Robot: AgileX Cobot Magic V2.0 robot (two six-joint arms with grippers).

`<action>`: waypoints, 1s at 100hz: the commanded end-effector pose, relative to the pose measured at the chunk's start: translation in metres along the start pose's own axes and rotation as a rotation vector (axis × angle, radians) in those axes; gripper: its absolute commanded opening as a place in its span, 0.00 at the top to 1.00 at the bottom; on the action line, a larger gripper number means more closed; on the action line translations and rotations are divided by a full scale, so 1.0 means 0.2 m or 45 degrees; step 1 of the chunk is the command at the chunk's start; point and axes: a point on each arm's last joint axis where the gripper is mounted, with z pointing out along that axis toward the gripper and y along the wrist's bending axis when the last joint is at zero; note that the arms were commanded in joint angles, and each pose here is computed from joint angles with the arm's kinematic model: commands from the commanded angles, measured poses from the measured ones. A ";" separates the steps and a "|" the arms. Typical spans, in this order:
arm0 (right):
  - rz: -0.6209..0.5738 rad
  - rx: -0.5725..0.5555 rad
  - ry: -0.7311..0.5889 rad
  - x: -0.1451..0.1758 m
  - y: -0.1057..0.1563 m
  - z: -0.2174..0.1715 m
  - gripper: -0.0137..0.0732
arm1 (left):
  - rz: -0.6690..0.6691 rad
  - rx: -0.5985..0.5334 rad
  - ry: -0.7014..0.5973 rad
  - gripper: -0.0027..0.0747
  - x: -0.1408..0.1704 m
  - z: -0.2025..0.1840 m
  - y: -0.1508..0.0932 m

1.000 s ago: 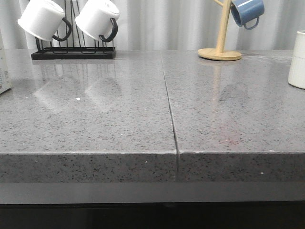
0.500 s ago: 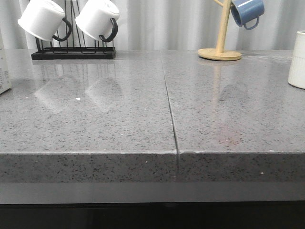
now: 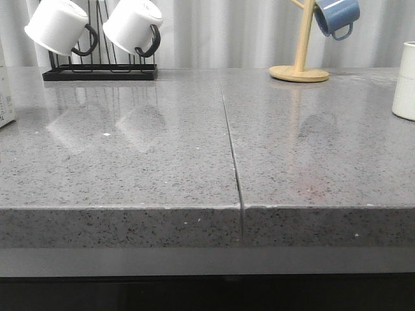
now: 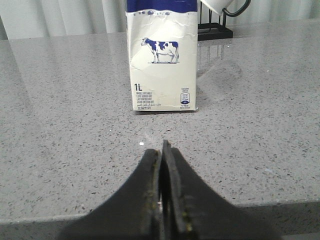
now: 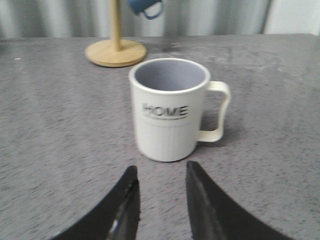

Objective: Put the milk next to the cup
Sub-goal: 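Move the right gripper to the white HOME mug and grasp its handle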

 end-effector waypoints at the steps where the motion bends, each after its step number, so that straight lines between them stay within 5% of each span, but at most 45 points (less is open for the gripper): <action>1: -0.009 0.056 -0.192 -0.10 -0.04 0.07 0.55 | -0.008 0.009 -0.092 0.99 0.03 0.00 -0.01; 32: 0.027 0.189 -0.215 0.00 -0.18 0.27 0.55 | -0.008 0.009 -0.092 0.99 0.03 0.00 -0.01; 100: 0.068 0.172 -0.162 0.06 -0.24 0.68 0.55 | -0.008 0.009 -0.092 0.99 0.03 0.00 -0.01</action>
